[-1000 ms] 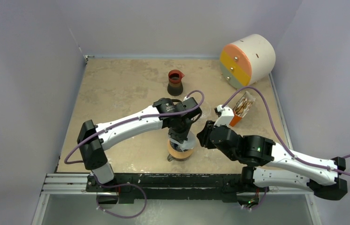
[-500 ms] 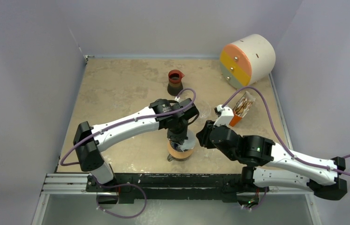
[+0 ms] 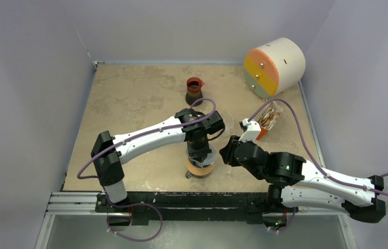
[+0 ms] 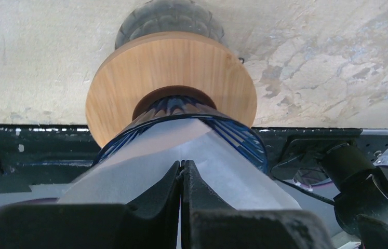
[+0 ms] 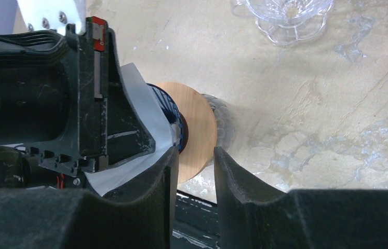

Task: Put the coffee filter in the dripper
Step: Place the coffee filter in the coffee dripper.

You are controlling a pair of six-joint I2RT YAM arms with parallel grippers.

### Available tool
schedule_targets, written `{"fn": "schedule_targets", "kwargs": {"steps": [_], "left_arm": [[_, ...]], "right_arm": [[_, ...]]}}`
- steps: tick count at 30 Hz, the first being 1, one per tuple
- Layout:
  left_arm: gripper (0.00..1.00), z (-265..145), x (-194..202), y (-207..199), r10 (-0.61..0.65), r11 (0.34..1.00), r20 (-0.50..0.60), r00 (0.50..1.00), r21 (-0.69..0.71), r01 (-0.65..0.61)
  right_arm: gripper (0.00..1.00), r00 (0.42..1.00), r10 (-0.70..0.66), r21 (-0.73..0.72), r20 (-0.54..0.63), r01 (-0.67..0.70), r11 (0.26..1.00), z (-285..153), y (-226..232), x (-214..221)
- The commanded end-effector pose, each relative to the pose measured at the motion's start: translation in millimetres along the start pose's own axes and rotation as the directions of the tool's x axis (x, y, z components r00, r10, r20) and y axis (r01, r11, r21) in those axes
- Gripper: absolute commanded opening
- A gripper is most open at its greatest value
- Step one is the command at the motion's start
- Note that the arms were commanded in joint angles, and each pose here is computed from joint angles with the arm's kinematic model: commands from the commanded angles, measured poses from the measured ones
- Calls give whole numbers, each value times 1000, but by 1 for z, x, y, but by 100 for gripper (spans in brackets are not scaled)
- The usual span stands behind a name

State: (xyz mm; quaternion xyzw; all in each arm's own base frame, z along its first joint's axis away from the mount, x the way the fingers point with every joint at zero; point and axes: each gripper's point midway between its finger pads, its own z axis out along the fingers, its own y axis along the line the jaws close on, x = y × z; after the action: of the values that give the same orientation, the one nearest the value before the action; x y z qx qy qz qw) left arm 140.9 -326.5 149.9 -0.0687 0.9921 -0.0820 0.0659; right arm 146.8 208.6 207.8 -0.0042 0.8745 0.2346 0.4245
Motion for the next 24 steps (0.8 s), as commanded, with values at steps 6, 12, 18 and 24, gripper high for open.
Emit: {"fn": "schedule_targets", "kwargs": {"steps": [6,12,18,24], "left_arm": [[0,-15,4,0,-140,989,9,990,-42,140],[0,-14,5,0,-120,992,3,993,-46,120],[6,-13,5,2,-84,995,2,996,-53,84],[12,-10,5,2,-59,997,-1,998,-54,59]], "right_arm": [[34,999,25,-2,26,-25,1000,0,-2,-3],[34,999,21,-3,26,-21,1000,-2,-2,-5],[34,999,22,-4,31,-22,1000,-3,-2,-7],[34,999,26,-4,40,-26,1000,-3,-1,-9]]}}
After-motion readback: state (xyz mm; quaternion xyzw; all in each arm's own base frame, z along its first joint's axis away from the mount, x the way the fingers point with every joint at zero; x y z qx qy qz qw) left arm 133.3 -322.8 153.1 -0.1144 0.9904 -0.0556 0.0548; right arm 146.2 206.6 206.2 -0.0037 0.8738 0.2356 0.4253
